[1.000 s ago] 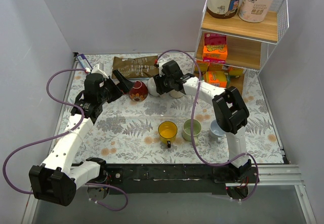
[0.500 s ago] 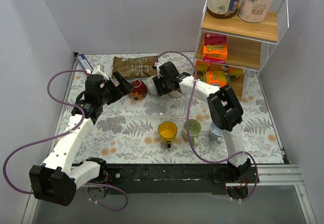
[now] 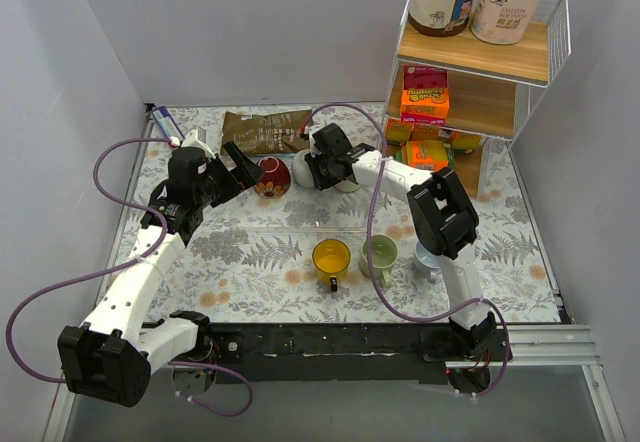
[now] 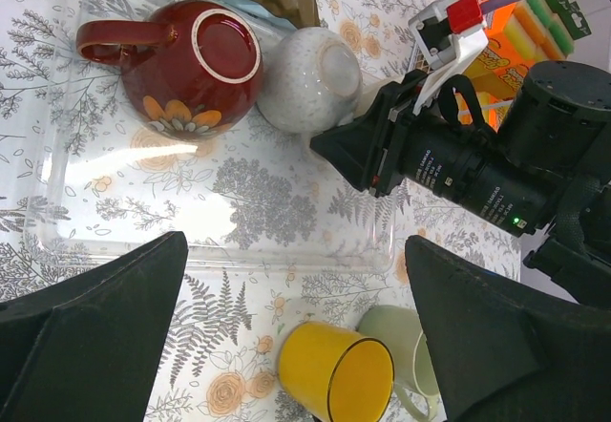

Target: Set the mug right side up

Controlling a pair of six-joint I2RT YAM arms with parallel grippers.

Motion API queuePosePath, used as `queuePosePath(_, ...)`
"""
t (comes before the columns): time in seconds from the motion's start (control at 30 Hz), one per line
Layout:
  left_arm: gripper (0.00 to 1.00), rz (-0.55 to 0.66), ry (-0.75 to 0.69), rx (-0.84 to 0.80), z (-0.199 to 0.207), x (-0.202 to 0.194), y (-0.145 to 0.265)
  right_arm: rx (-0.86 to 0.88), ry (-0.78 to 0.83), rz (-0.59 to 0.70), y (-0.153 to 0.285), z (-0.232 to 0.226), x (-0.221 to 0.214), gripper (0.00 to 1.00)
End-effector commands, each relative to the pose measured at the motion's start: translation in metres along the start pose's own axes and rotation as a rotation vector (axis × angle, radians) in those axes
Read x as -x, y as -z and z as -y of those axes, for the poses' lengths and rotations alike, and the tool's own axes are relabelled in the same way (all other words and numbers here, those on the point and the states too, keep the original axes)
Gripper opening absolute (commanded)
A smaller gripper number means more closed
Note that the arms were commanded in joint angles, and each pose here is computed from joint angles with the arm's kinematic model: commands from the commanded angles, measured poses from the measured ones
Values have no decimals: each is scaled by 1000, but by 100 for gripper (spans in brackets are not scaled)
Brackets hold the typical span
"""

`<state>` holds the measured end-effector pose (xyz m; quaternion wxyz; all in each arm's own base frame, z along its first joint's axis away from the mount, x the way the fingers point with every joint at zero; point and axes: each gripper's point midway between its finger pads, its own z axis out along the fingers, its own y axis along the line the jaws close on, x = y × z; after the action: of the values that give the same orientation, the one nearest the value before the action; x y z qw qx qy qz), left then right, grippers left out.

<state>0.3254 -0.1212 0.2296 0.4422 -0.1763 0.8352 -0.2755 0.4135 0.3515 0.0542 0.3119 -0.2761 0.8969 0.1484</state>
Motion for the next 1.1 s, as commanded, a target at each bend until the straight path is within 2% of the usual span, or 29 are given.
queuePosePath(0.0, 98, 4, -14, -29, 5, 1, 10, 21, -12, 118, 48, -6, 44, 1)
queuePosePath(0.17, 98, -35, -25, -85, 11, -10, 15, 138, -68, 155, 86, -29, 45, 1)
queuePosePath(0.3, 98, -88, -37, -166, 17, -28, 20, 236, -124, 235, 129, -48, 57, 1)
queuePosePath(0.4, 98, -116, -55, -273, 31, -37, 29, 319, -162, 284, 155, -63, 63, 1)
queuePosePath(0.43, 98, -161, -56, -329, 36, -49, 33, 339, -173, 299, 162, -67, 65, 1)
queuePosePath(0.53, 98, -174, -61, -462, 52, -57, 45, 443, -210, 362, 192, -83, 76, 1)
queuePosePath(0.67, 98, -149, -58, -681, 80, -59, 66, 607, -259, 439, 232, -107, 86, 1)
queuePosePath(0.7, 98, -153, -21, -708, 84, -59, 70, 658, -286, 489, 252, -113, 96, 1)
queuePosePath(0.83, 96, -113, 0, -836, 99, -56, 85, 785, -365, 528, 278, -126, 93, 1)
queuePosePath(0.93, 93, -98, 16, -909, 107, -55, 92, 870, -402, 572, 304, -135, 97, 1)
queuePosePath(1.07, 82, -97, 36, -983, 118, -58, 96, 933, -441, 595, 320, -143, 94, 1)
